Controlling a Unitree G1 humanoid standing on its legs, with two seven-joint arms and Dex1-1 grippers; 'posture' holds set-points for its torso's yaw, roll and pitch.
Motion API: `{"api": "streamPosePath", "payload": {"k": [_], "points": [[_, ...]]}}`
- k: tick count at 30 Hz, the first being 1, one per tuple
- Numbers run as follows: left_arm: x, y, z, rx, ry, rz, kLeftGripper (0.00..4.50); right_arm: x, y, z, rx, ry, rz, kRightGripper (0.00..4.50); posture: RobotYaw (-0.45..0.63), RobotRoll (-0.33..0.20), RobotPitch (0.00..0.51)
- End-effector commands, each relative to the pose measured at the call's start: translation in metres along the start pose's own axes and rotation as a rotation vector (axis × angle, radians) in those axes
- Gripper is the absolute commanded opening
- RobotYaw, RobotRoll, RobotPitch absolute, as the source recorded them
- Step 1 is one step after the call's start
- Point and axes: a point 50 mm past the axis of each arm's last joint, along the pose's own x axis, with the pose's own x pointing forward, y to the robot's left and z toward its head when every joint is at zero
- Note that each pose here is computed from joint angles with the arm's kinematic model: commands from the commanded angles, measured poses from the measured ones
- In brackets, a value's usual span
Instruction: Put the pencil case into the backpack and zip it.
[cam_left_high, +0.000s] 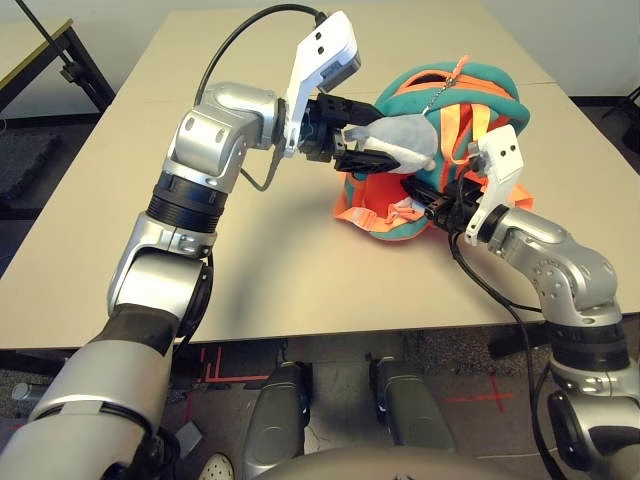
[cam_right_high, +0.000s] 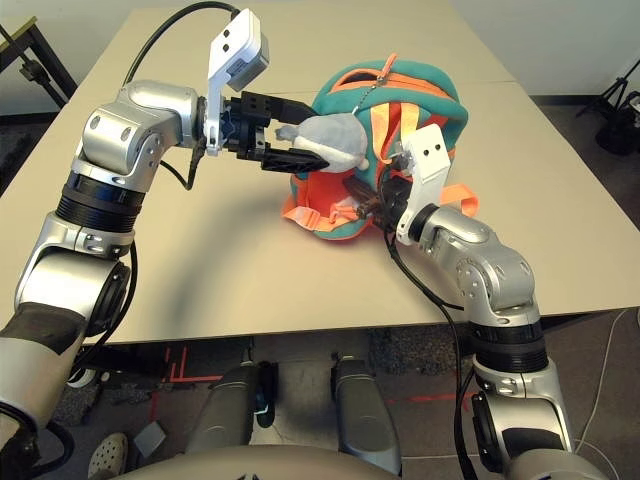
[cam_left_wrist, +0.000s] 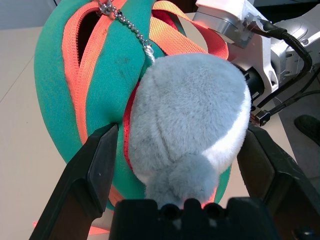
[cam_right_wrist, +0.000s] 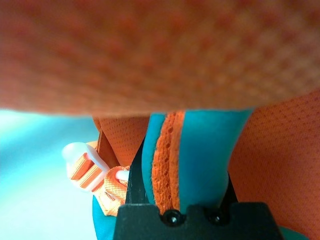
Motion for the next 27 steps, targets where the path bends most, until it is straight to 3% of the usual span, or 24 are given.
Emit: {"api": "streamPosePath", "payload": {"k": [1,9,11,15,20,24,27], "points": [[0.0036,-0.0004,-0.0049,-0.033,0.02,-0.008,4.46,0.0022,0.0014,-0.0131,0.029,0.058,0.007,0.28,-0.13,0.0,0.128],[0.0042,0.0011,-0.0076,-0.038,0.016,0.02,4.46,0.003,0.0019,-0.0141,0.031,0.059,0.011,0.28,-0.13,0.0,0.131],[0.0052,0.0029,-0.0078,-0.033,0.016,0.035,4.05,0.003,0.0021,-0.0142,0.031,0.059,0.011,0.28,-0.13,0.0,0.132],[0.0063,0.0021,-0.008,-0.027,0.017,0.022,4.5,0.0028,0.0022,-0.0143,0.03,0.06,0.01,0.28,-0.13,0.0,0.133],[0.0071,0.0014,-0.0092,-0.033,0.014,0.014,4.5,0.0022,0.0022,-0.015,0.028,0.062,0.007,0.28,-0.13,0.0,0.134],[0.0074,0.0006,-0.01,-0.052,0.004,0.002,3.53,0.0023,0.0021,-0.0154,0.028,0.063,0.006,0.28,-0.13,0.0,0.134],[0.0069,0.0004,-0.0101,-0.052,0.005,0.001,2.38,0.0027,0.0021,-0.0155,0.028,0.063,0.007,0.28,-0.13,0.0,0.134]]}}
